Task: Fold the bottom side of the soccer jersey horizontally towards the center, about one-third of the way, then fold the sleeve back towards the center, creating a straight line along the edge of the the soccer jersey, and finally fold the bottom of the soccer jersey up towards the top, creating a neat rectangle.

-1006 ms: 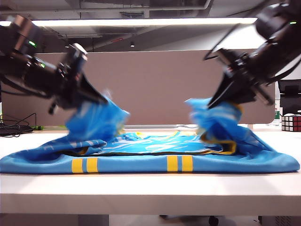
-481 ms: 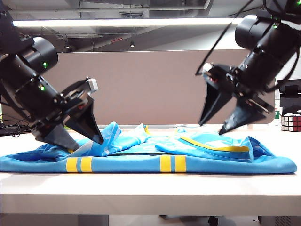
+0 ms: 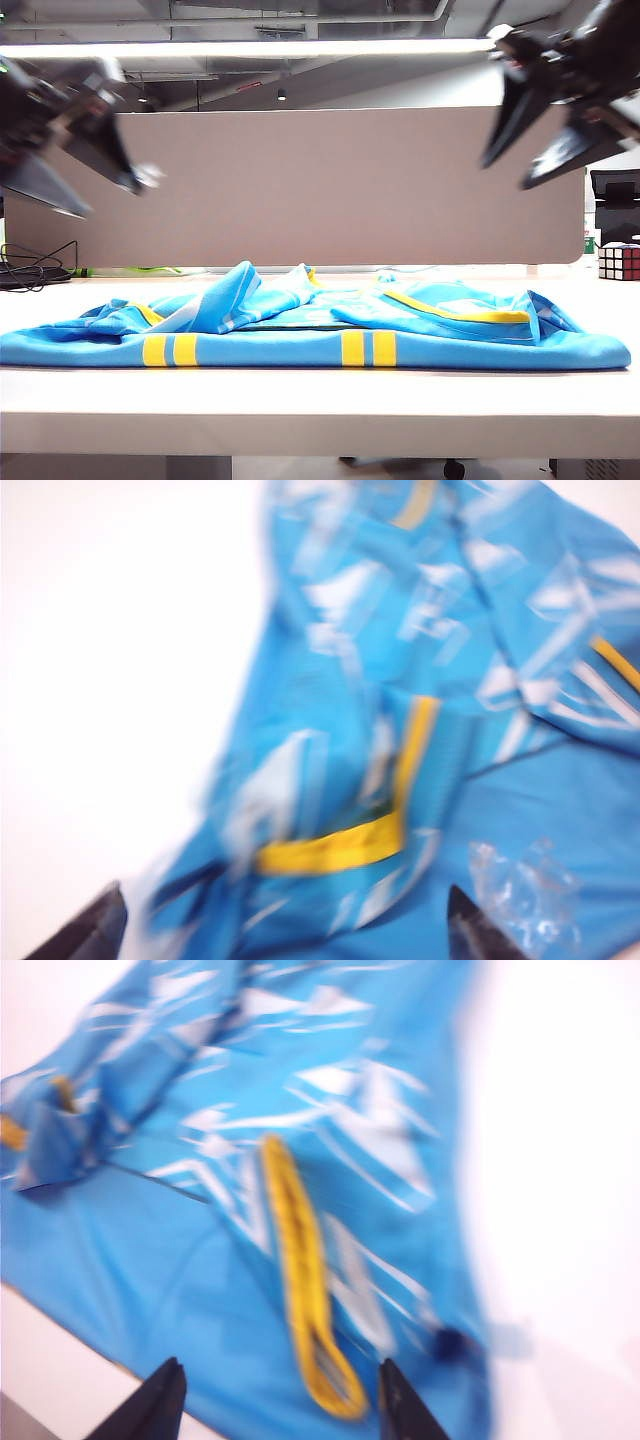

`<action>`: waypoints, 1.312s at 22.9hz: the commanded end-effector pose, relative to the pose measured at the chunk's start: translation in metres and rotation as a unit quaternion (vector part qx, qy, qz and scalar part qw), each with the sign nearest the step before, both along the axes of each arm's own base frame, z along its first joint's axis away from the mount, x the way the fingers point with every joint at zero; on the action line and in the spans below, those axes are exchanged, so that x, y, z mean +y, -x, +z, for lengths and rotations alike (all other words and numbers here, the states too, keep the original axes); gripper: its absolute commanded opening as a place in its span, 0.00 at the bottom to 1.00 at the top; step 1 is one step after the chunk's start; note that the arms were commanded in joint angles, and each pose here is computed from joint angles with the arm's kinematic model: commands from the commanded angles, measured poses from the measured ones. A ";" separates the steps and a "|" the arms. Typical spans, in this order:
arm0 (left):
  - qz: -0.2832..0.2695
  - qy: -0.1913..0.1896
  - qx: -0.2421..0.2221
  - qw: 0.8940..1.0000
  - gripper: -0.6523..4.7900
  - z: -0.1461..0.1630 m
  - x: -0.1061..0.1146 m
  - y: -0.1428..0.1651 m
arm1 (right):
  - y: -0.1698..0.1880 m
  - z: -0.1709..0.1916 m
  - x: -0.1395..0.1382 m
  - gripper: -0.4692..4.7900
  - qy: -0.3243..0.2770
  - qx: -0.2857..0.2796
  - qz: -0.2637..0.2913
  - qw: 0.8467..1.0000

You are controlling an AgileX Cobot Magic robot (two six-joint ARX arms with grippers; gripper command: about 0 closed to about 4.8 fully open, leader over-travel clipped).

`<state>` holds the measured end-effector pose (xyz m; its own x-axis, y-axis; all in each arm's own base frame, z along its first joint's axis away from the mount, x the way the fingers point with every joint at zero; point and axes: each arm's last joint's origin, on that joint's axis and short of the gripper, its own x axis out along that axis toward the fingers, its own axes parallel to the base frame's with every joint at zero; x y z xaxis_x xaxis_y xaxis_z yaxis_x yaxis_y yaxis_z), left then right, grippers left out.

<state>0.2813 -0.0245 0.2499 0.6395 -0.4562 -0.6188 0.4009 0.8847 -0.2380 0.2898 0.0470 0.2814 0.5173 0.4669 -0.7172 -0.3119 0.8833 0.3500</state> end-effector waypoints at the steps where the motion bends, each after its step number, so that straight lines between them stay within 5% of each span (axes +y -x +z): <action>1: 0.057 0.024 0.085 0.994 0.86 -0.008 0.022 0.010 | 0.011 0.000 -0.014 0.59 0.001 0.032 -0.022 0.999; 5: 0.094 0.029 0.152 0.983 0.86 -0.020 0.040 0.019 | 0.017 -0.015 -0.029 0.60 -0.024 0.070 -0.036 0.997; 8: 0.105 0.032 0.177 0.978 0.86 -0.032 0.045 0.021 | 0.025 -0.046 -0.033 0.69 -0.045 0.112 -0.051 0.991; 15: 0.098 0.041 0.228 0.968 0.86 -0.054 0.045 0.013 | 0.040 -0.090 -0.034 0.69 -0.064 0.149 -0.070 0.984; 30: 0.070 0.055 0.279 0.956 0.86 -0.086 0.035 0.022 | 0.037 -0.131 -0.033 0.69 -0.070 0.183 -0.077 0.978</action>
